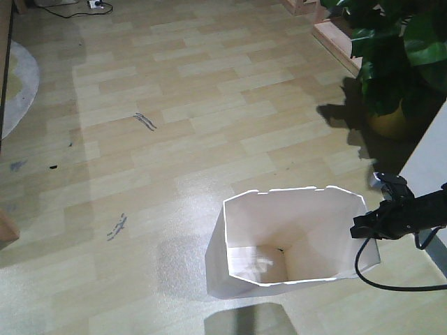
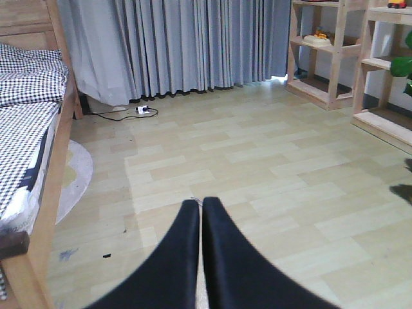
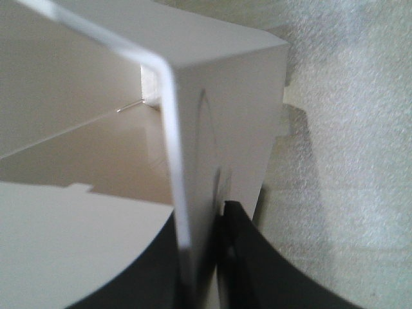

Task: Move trash bin to bedside with robot
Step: 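Drive the base toward the bed while holding the bin in the right gripper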

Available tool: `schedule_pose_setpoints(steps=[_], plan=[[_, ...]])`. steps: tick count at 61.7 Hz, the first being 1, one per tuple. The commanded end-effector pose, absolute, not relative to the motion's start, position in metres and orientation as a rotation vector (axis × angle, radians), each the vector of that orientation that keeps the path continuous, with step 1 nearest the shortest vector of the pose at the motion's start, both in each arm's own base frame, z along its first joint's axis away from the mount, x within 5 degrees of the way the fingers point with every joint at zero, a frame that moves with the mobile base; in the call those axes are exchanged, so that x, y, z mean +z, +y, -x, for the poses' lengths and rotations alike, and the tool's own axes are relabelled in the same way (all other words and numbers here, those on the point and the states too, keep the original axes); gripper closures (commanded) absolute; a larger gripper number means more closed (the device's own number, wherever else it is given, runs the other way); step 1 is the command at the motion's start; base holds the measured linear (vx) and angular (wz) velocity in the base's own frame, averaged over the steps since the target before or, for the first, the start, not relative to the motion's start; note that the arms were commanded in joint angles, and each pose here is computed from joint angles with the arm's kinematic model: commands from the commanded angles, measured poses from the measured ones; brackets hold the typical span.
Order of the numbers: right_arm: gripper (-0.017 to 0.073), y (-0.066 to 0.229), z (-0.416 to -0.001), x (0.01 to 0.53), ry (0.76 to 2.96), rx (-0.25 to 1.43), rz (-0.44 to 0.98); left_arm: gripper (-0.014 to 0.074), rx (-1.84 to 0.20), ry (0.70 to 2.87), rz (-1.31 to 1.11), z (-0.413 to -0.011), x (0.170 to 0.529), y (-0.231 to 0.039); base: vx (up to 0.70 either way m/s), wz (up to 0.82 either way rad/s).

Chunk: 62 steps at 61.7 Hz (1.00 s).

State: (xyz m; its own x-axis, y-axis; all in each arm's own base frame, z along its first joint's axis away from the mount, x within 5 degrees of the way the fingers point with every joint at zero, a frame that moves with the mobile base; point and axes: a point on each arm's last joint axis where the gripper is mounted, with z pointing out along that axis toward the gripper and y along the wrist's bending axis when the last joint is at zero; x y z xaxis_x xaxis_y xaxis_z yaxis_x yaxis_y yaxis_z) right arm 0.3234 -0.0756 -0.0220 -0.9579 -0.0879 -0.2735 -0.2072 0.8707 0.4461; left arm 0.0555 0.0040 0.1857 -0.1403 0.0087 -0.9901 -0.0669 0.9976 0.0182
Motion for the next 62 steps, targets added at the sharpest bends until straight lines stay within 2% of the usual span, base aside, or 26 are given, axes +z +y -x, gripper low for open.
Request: schedule_pose_setpoints(steps=[1, 34, 62], plan=[[0.0564, -0.0666, -0.3356, 0.0154, 2.633, 0.941, 0.191, 0.06, 0.062, 1.649, 0.044, -0.0558, 0.1861, 0.0039, 0.32, 0.03], [0.0564, -0.0666, -0.3356, 0.0154, 2.633, 0.941, 0.191, 0.06, 0.062, 1.649, 0.044, -0.0558, 0.1861, 0.0039, 0.34, 0.08], [0.0564, -0.0666, -0.3356, 0.0154, 2.633, 0.941, 0.191, 0.06, 0.062, 1.651, 0.044, -0.0558, 0.186, 0.0039, 0.34, 0.37]])
